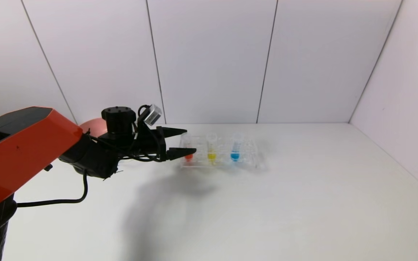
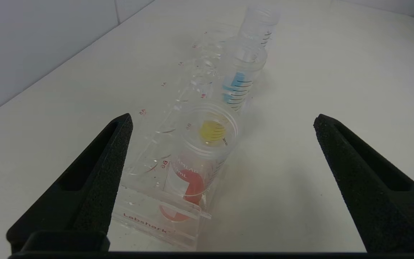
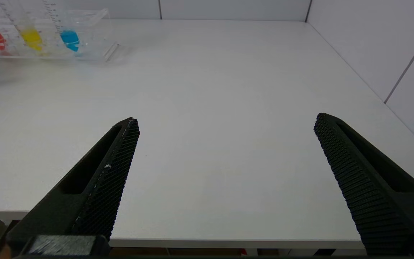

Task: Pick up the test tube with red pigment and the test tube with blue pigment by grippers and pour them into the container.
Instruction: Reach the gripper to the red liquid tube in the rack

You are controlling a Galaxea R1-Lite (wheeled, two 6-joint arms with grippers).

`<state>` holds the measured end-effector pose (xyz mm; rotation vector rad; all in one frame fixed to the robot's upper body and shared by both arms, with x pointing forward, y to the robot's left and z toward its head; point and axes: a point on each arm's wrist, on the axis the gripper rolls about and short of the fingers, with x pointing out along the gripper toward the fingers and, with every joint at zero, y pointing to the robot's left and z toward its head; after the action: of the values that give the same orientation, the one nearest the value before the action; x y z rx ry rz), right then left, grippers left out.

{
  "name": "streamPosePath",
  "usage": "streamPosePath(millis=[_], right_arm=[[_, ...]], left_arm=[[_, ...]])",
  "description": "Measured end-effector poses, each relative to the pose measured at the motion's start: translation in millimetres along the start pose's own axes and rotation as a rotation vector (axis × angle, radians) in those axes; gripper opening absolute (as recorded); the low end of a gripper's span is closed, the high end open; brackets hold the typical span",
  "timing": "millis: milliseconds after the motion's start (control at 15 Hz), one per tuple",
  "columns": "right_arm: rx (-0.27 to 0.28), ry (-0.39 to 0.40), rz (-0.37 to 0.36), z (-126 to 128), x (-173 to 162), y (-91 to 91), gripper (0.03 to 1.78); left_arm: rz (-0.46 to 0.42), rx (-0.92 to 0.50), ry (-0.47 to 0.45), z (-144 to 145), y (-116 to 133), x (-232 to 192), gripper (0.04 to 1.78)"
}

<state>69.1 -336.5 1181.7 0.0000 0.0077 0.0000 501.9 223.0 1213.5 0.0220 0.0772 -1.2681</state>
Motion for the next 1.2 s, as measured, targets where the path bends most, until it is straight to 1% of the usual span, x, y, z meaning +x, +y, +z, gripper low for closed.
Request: streamPosePath(millis=[600,733,867,1000,1200], right_arm=[[0.0,0.0,0.0,0.0,0.0,0.0,1.78],[0.0,0.0,0.0,0.0,0.0,0.0,1.77],[0.0,0.0,0.0,0.0,0.0,0.0,1.77],[0.0,0.0,0.0,0.0,0.0,0.0,1.77],[0.0,0.0,0.0,0.0,0.0,0.0,1.77]], left_arm=[[-0.007,-0.007,0.005,-5.3,0.5,3.7,1.76],[-0.01,-0.009,0.007,-6.9,0.8,5.7,1.71],[-0.012,-0.009,0.007,-7.5,0.9,6.9,1.55],[-0.014,-0.011,0.008,-8.7,0.9,8.0,1.28],[-0.013,-0.011,0.009,-9.4,1.2,8.5,0.72]])
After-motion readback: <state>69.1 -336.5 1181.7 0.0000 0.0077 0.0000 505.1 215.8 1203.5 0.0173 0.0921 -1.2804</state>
